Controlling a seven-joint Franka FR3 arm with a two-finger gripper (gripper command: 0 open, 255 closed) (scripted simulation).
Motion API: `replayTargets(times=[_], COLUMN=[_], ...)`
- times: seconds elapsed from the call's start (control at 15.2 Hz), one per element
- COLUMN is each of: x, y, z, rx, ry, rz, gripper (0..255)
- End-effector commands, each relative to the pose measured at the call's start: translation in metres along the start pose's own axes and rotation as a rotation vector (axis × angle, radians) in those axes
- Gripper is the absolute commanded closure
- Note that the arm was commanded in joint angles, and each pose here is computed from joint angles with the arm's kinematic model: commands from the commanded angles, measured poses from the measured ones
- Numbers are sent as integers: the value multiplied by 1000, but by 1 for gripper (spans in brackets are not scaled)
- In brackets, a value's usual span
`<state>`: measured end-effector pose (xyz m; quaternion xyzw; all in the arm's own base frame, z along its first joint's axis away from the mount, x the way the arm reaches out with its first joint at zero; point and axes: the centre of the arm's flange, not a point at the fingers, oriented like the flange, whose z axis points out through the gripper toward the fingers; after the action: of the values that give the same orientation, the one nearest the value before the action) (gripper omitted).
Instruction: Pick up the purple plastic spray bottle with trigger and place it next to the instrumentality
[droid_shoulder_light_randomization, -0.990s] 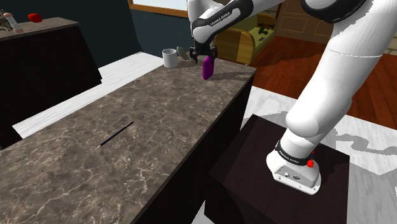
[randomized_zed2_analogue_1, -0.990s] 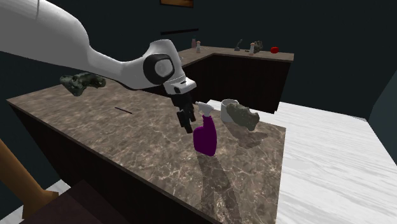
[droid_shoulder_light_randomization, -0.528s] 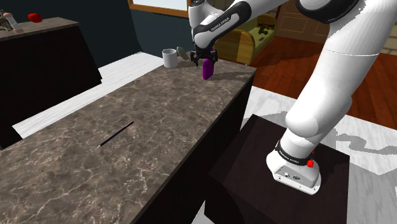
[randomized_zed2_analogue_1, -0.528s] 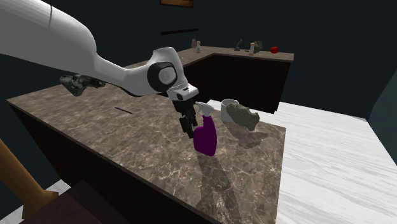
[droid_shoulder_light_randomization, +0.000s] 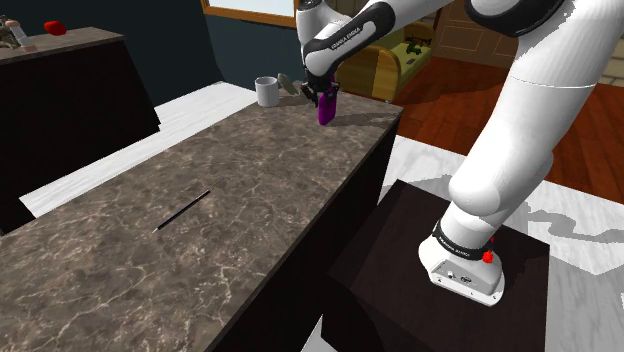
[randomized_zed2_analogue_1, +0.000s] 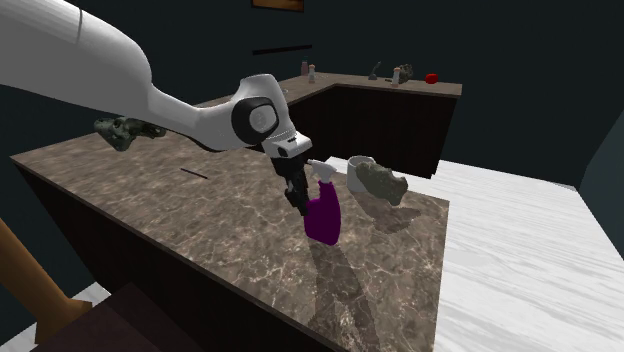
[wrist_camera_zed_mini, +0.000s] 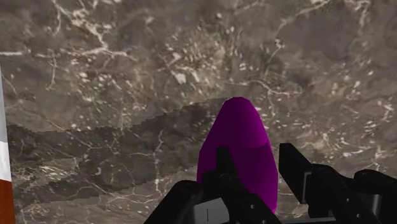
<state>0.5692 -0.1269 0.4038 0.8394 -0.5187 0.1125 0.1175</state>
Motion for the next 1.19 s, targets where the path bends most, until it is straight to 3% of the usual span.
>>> replayTargets(times=[0.0, 0.33, 1.12], x=[0, 0, 20], y=[0, 0, 5], z=[1, 1, -59], rx=[-1, -1, -1], ry=[-1, -1, -1], rz=[0, 0, 0], gripper=[255, 255, 255])
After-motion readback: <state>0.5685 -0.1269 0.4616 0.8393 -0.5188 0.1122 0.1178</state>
